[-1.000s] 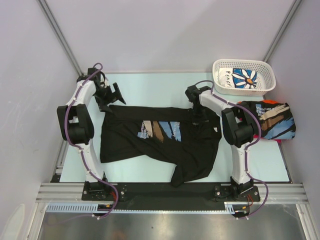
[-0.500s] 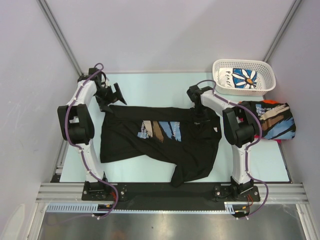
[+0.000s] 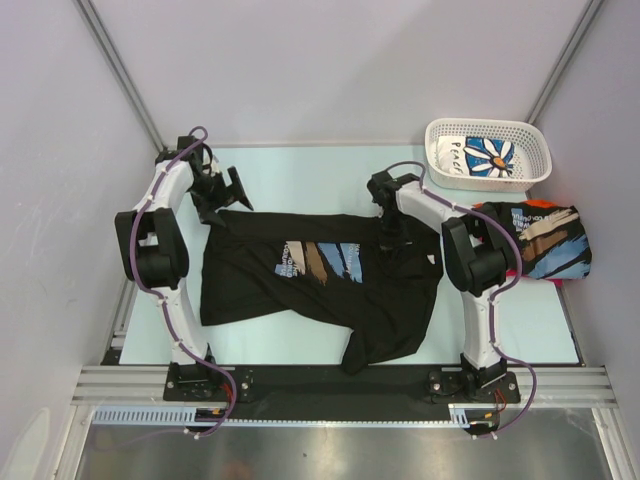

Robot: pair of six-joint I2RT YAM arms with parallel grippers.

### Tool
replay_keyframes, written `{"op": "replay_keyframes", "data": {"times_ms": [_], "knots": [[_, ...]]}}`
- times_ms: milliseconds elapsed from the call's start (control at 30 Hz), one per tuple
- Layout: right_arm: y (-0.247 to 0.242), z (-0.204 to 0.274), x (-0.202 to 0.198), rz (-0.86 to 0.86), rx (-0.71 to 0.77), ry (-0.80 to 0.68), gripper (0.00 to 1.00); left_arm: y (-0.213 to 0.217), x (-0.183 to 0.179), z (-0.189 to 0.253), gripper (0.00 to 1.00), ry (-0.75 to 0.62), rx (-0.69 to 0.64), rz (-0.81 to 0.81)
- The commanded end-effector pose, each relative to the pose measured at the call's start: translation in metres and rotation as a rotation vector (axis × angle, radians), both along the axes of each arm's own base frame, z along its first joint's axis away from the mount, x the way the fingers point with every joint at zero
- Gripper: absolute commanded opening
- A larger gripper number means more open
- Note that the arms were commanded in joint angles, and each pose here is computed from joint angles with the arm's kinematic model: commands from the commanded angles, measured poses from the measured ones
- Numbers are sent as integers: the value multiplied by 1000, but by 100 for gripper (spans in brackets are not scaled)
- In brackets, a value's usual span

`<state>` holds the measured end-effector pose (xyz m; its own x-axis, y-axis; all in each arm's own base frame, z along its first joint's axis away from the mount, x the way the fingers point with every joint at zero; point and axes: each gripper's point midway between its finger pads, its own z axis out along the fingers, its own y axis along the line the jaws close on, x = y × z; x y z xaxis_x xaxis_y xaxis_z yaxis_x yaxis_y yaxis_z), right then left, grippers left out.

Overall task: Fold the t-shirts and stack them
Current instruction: Fold the flattened tshirt in 1/3 of the way

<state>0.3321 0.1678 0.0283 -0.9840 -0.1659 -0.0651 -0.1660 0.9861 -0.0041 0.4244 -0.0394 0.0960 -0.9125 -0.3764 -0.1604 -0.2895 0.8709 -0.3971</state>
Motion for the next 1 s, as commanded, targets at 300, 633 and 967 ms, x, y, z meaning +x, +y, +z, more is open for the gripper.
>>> {"op": "replay_keyframes", "data": {"times_ms": [300, 633, 967], "knots": [[38, 35, 16, 43, 136, -64, 0, -3, 1, -1, 100, -7, 6, -43], [-16, 78, 4, -72, 93, -135, 5, 4, -35, 20, 100, -51, 34, -53], [-79, 63, 49, -249, -45, -284, 62, 39, -14, 14, 100, -107, 87, 60]]}}
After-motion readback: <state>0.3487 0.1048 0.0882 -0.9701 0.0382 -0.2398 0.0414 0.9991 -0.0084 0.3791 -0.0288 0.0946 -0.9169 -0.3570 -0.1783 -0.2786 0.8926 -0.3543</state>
